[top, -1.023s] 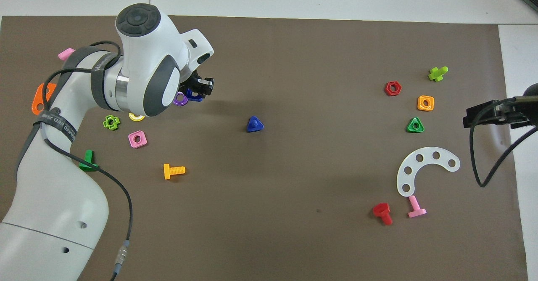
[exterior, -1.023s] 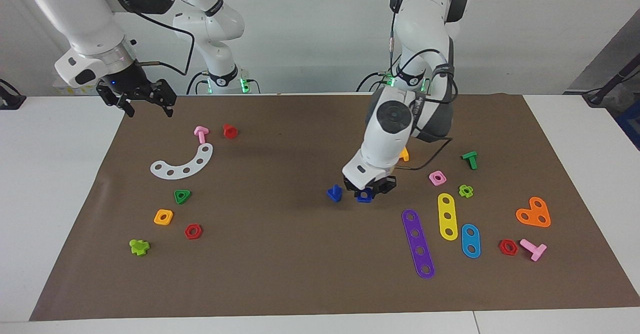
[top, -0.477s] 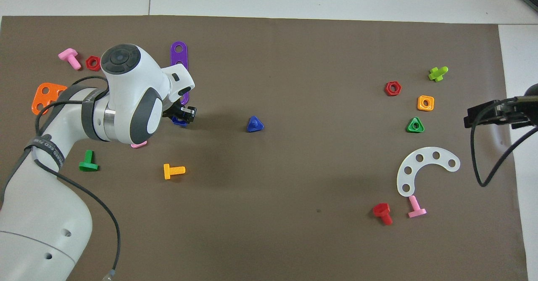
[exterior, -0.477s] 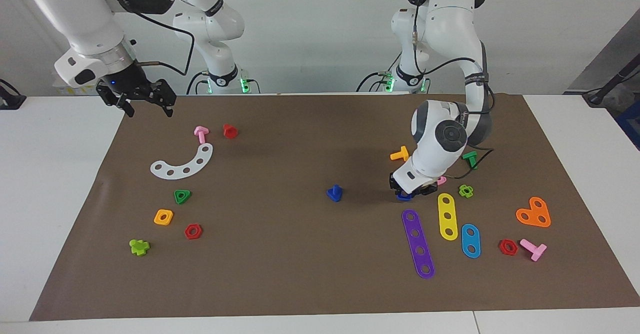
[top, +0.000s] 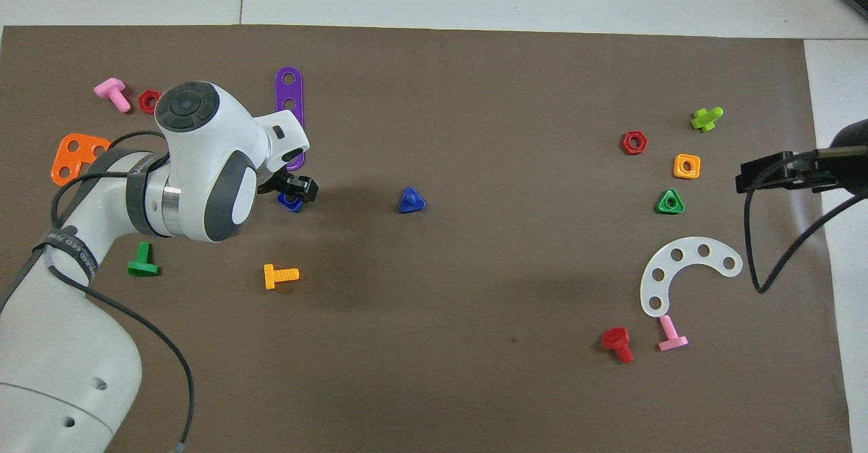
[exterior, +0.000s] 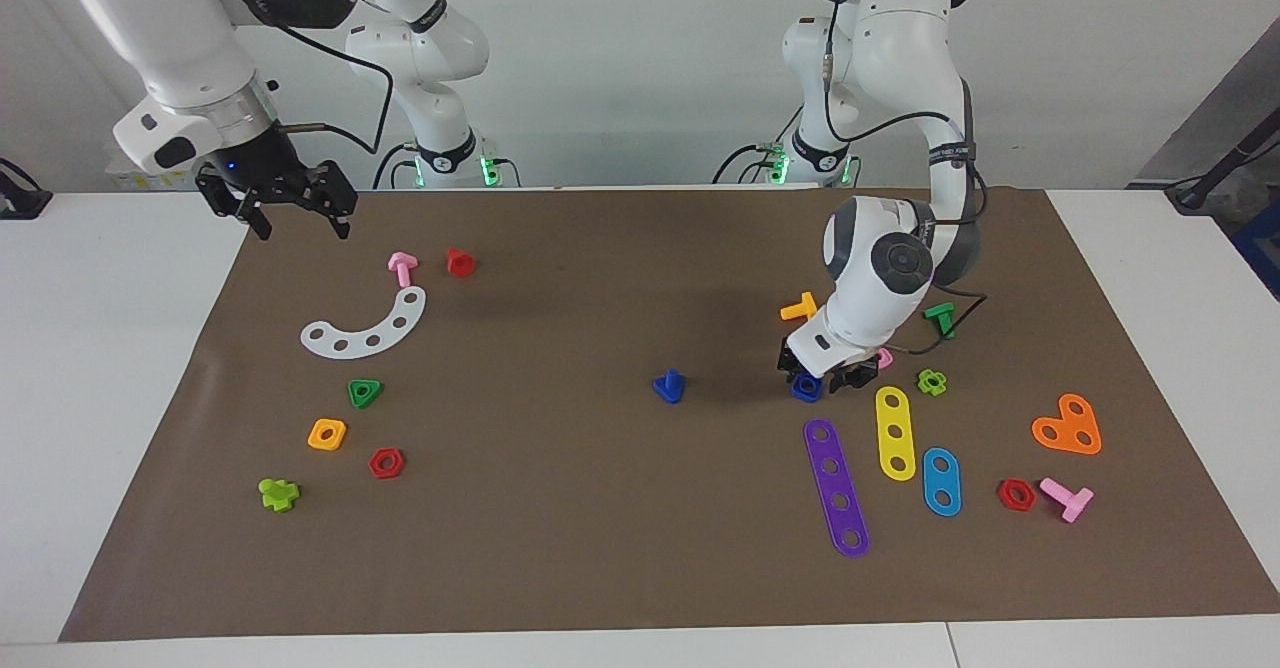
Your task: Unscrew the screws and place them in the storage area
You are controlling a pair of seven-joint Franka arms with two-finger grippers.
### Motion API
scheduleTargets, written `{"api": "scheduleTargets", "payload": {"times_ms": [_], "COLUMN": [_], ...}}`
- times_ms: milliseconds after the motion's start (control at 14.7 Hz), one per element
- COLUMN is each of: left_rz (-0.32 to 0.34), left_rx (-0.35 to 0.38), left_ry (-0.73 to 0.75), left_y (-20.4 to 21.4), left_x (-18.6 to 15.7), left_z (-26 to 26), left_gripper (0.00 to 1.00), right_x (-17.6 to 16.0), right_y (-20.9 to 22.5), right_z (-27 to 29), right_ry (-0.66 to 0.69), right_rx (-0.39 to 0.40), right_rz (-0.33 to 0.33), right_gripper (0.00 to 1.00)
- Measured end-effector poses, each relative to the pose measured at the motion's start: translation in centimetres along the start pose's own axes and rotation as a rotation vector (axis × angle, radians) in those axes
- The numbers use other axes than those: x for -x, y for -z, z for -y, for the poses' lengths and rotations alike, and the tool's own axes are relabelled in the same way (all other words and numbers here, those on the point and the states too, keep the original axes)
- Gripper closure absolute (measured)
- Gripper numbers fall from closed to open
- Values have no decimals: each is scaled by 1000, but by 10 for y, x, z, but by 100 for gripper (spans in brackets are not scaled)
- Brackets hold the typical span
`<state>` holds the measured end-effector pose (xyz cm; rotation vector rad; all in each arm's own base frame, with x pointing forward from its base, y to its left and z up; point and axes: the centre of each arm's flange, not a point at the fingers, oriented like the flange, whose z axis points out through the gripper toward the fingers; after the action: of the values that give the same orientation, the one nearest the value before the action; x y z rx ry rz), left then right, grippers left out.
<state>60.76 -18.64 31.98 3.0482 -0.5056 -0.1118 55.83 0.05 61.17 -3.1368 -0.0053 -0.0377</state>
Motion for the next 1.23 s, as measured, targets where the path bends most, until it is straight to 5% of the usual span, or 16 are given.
{"api": "scheduleTargets", "payload": {"times_ms": [136,409,682,886,1227], "left_rz": [-24,-43,27,-3,-36], "left_rx": [-1,16,-58,-67,-59], "left_ry": [10,52,78,135,200], "left_y": [11,83,175,226,251], "left_x": [-1,20,83,126,169], "left_z": [7,32,75,122,195], "left_gripper": [0,0,0,0,0], "right_x": [-2,-22,-49,-44,-26], "right_y": [-1,-34,-126,-178,-225], "right_z": [21,109,230,312,386], "right_ry": [24,-23,-67,-51,-5], "right_rx": [-2,-13,-44,-57,-51], "right_rz": [-16,-67,-98,-107,-96], "right_gripper": [0,0,0,0,0]}}
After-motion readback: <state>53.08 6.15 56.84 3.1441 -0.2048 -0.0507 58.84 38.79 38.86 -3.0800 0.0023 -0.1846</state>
